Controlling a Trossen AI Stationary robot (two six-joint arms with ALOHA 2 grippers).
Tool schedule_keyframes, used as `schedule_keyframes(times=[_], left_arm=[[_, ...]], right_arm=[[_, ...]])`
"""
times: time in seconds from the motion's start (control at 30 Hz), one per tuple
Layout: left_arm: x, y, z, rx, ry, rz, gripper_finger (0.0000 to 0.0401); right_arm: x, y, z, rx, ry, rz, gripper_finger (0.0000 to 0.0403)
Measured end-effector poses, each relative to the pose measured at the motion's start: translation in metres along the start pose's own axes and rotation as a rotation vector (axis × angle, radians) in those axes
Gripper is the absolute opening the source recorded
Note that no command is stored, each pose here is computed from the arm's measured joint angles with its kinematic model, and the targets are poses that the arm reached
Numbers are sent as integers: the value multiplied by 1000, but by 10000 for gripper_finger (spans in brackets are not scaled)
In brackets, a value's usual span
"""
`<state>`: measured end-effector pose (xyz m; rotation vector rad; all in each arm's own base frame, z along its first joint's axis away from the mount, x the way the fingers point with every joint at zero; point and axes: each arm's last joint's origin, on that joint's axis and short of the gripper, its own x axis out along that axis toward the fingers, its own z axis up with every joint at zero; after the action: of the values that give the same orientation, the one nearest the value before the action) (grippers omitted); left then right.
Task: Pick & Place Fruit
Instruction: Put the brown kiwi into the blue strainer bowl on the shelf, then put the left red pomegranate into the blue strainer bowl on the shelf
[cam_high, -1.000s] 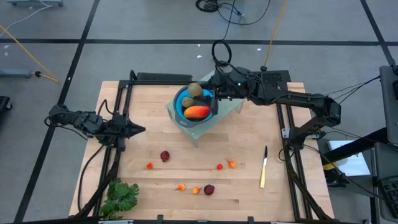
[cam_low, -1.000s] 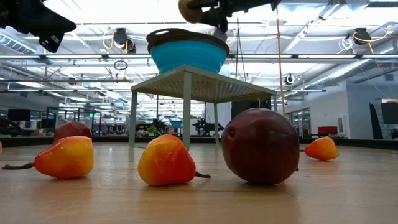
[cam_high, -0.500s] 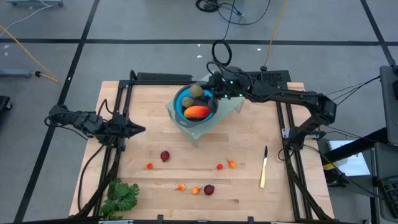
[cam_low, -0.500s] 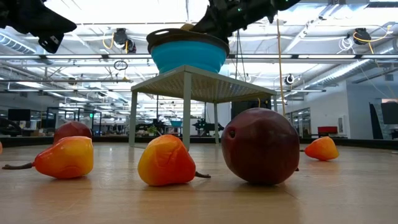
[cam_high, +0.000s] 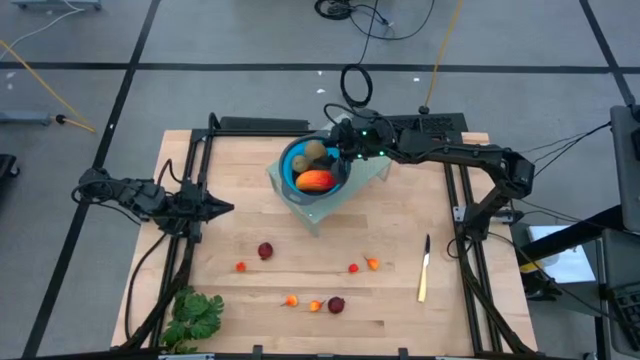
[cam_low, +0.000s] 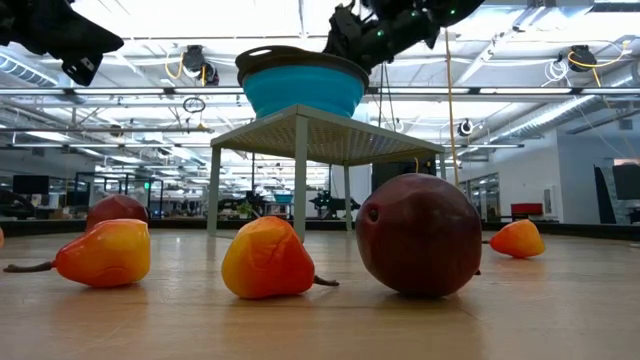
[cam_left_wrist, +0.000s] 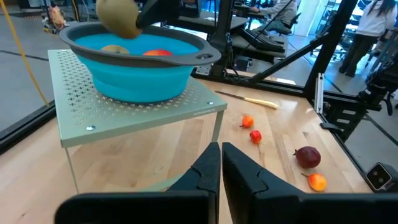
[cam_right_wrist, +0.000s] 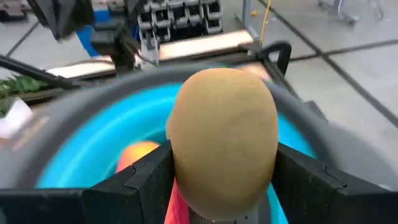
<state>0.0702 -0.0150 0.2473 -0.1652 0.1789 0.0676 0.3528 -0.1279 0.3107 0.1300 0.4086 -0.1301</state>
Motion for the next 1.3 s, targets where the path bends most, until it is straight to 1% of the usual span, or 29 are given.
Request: schedule_keyframes(times=[0.1,0.23,0.3,0.4,0.5,0.77,0.9,1.03,1.2,1.3], left_arm=[[0,0,0,3,0,0,14],[0,0,0,4,0,1,3],[0,0,0,3,0,0,2],[0,0,0,4,1,1,10],[0,0,0,0,0,1,16],[0,0,0,5,1,1,2],[0,0,0,6,1,1,10],[0,0,0,6,0,2,16],[0,0,0,5,0,1,3],[0,0,0,5,0,1,4]], right_arm=[[1,-3,-5,21,41,-4,231],[9,-6,-9,2,51,-8,231],[9,-6,-9,-2,44,-7,231],[10,-5,-6,-8,16,-5,231],[10,-5,-7,-4,17,-5,231],[10,-5,-6,-7,9,-3,231],[10,-4,-6,-9,9,-2,232],[10,-4,-6,-11,9,-2,247],[10,-4,-5,-11,8,-2,275],[10,-4,-5,-12,8,-2,286]])
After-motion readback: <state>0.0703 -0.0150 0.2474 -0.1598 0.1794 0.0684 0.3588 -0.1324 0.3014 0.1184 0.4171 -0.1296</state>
